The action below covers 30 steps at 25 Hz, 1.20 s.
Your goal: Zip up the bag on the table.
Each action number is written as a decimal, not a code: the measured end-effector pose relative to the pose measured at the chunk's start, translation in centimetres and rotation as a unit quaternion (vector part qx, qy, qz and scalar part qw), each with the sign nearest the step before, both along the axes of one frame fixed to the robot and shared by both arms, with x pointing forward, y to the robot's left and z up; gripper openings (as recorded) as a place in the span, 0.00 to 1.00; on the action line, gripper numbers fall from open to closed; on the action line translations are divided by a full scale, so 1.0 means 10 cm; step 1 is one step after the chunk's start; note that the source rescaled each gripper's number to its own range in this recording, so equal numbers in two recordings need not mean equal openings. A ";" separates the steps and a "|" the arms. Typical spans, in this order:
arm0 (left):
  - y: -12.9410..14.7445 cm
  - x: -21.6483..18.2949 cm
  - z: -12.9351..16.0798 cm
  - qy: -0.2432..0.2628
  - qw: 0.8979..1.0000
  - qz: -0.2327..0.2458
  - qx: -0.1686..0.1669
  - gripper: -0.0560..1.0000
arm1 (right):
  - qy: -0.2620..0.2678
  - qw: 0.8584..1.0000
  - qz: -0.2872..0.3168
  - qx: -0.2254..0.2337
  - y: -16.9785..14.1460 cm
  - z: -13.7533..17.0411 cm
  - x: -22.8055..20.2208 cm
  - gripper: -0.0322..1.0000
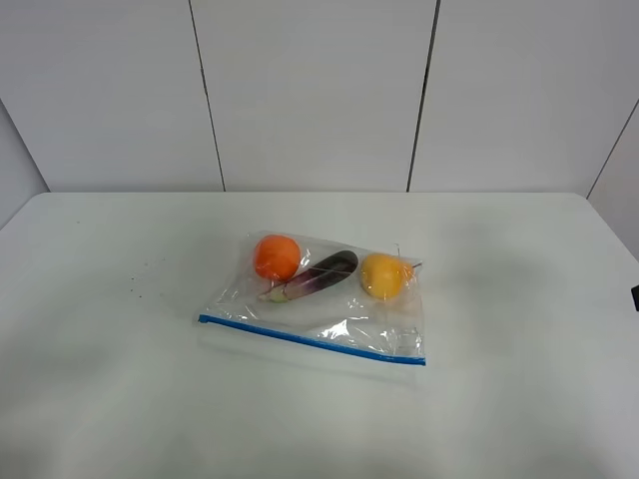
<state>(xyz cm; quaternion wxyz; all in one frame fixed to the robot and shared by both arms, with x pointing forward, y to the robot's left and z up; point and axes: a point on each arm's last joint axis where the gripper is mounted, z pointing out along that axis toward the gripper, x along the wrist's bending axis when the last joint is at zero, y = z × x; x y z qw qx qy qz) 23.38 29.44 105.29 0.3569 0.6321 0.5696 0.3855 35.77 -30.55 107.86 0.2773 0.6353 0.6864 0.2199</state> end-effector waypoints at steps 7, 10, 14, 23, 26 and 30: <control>0.00 0.00 0.00 0.000 1.000 0.000 0.000 1.00 | -0.096 0.995 0.002 0.023 0.06 0.02 -0.52 1.00; 0.00 0.00 0.00 0.000 1.000 0.000 0.000 1.00 | -0.121 0.992 0.003 0.022 0.06 -0.03 -0.71 1.00; 0.00 0.00 0.00 0.000 1.000 0.000 0.000 1.00 | -0.157 0.987 0.004 0.022 0.07 -0.08 -0.92 1.00; 0.00 0.00 0.00 0.000 1.000 0.000 0.000 1.00 | -0.231 0.973 0.005 0.020 0.09 -0.12 -1.24 1.00; 0.00 0.00 0.00 0.000 1.000 0.000 0.000 1.00 | -0.230 0.973 0.003 0.023 0.09 -0.14 -1.26 1.00; 0.00 0.00 0.00 0.000 1.000 0.000 0.000 1.00 | -0.225 0.974 0.002 0.024 0.09 -0.16 -1.25 1.00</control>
